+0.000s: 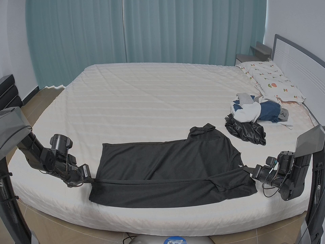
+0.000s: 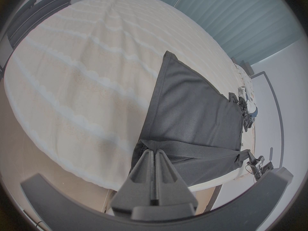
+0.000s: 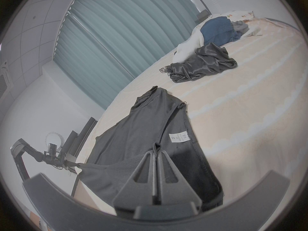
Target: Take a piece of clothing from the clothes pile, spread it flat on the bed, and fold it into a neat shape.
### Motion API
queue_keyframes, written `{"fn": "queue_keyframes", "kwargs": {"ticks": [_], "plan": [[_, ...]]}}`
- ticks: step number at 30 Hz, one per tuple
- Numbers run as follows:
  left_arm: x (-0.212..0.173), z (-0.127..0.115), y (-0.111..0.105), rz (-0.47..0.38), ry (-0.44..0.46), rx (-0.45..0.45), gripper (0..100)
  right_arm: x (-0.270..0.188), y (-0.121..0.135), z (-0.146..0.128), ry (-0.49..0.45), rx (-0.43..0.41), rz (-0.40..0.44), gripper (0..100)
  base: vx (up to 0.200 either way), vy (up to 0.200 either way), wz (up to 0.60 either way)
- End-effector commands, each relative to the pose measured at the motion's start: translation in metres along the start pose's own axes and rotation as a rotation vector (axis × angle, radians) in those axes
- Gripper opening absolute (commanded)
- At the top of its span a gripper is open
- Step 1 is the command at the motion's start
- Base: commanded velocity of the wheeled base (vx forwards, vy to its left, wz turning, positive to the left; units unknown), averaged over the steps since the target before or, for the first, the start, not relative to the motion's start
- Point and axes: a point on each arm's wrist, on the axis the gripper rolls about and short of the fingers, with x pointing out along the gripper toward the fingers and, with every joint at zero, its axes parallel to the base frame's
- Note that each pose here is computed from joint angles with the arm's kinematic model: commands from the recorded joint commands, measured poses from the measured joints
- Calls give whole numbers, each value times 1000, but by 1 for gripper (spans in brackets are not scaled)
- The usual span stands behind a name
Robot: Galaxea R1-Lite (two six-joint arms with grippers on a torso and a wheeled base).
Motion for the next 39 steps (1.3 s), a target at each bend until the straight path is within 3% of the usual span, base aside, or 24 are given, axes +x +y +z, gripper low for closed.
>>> {"fn": "queue_keyframes", "kwargs": {"ticks": [1, 12, 19, 29, 39], "plan": [[17, 0, 1, 9, 31, -7, 0, 13, -13, -11, 17, 13, -20, 0, 0, 0, 0], [22, 6, -4, 38, 1, -43, 0, 23, -17, -10, -4, 7, -35, 0, 0, 0, 0], [25, 9, -7, 43, -38, -74, 0, 24, -10, -4, -29, 47, -25, 0, 0, 0, 0], [23, 9, -7, 40, -42, -79, 0, 23, -4, 5, -66, 51, -26, 0, 0, 0, 0], [26, 9, -6, 47, -42, -80, 0, 34, -7, -3, -48, 54, -22, 0, 0, 0, 0]]}}
